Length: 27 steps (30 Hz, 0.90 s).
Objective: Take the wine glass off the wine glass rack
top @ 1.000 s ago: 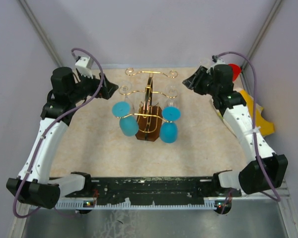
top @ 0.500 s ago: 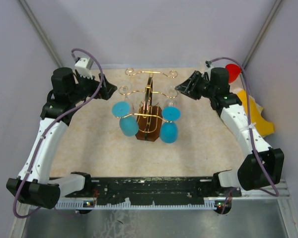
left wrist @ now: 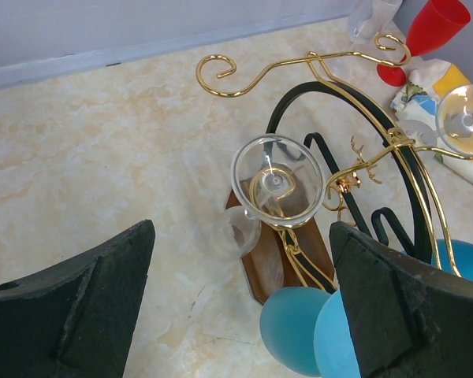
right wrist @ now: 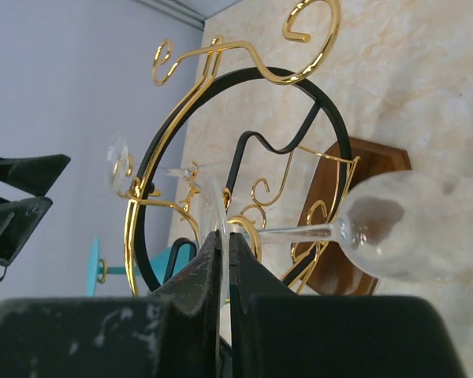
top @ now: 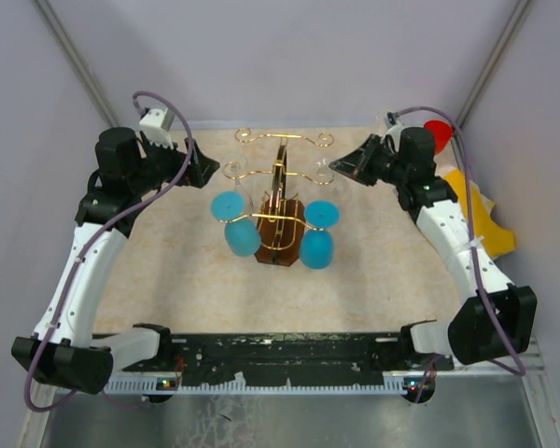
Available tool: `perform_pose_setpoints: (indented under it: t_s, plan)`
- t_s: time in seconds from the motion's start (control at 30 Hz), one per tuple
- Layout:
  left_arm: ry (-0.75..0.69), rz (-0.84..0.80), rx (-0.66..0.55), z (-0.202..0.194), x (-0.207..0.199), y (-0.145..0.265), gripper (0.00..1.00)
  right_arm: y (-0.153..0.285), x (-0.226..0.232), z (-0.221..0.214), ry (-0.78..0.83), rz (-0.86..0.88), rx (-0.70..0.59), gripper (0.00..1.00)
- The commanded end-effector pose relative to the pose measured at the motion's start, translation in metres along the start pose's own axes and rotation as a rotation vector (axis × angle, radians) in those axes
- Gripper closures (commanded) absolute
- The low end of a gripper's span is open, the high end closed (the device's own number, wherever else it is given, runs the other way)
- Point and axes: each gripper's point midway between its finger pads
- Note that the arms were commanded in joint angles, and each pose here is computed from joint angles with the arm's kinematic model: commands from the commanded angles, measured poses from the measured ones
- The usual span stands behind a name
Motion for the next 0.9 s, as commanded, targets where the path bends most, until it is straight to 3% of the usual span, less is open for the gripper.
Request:
perform_pose_setpoints:
  t_s: [0.0,0.4,0.87]
  plan:
    - [-0.003,0.008,-0.04,0.014,-0.002,0.009,0.03,0.014,0.035,0.006,0.063,0.121,-0.022,1.0]
    - [-0.003,0.016,-0.032,0.012,0.0,0.009,0.03,0.035,0.048,0.008,0.026,0.174,-0.036,1.0]
    - [0.006,0.009,-0.031,0.013,-0.001,0.007,0.04,0.046,0.067,-0.014,-0.024,0.245,0.066,1.0]
Point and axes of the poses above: each gripper's point midway between its finger pads, its own y axis back along the fingers, its own x axis along the line the jaws close on, z = x × y
